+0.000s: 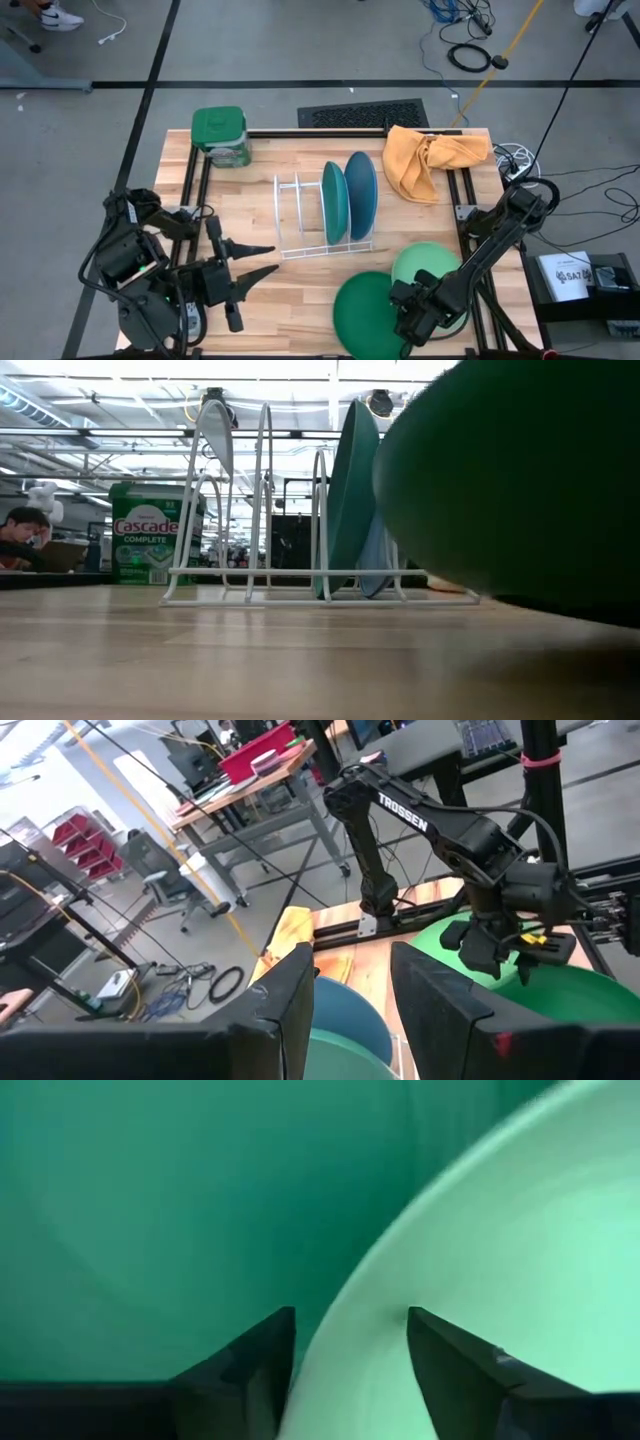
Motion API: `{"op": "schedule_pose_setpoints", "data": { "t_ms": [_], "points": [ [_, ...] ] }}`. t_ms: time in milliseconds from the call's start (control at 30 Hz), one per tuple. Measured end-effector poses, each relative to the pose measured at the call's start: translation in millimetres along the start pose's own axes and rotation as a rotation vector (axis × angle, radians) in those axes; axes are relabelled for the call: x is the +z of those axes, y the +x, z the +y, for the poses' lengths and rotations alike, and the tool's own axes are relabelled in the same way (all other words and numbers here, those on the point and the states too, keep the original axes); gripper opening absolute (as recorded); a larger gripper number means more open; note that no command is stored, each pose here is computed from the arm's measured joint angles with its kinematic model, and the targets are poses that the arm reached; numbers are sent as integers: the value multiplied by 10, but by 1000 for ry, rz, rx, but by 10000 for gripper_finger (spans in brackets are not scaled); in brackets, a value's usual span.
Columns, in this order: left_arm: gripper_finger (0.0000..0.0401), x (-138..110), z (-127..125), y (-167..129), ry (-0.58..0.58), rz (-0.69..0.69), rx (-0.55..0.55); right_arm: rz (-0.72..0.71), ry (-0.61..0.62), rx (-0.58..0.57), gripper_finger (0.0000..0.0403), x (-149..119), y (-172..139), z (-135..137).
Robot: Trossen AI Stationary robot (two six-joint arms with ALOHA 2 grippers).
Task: Sort dishes
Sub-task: Put the light green plate into the dish rack
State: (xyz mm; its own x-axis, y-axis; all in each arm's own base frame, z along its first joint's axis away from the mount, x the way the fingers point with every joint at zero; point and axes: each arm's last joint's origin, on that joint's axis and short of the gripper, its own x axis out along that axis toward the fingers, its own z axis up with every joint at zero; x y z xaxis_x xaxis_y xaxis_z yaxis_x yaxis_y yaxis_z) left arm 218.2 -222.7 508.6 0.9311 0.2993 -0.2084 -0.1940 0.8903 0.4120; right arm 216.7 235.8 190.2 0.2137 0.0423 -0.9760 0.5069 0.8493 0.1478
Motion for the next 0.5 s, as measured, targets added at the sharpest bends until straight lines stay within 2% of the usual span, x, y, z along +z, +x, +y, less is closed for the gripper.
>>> {"op": "schedule_pose_setpoints", "data": {
  "t_ms": [100,300,500],
  "points": [
    [136,0,0,0,3,0,0,1,-3,0,138,-5,30,9],
    [136,0,-1,0,-1,0,-2,-16,-64,6,21,8,-62,-21],
    [136,0,-1,0,-24,0,-5,-11,-89,8,15,15,-342,-96]
  ]
}}
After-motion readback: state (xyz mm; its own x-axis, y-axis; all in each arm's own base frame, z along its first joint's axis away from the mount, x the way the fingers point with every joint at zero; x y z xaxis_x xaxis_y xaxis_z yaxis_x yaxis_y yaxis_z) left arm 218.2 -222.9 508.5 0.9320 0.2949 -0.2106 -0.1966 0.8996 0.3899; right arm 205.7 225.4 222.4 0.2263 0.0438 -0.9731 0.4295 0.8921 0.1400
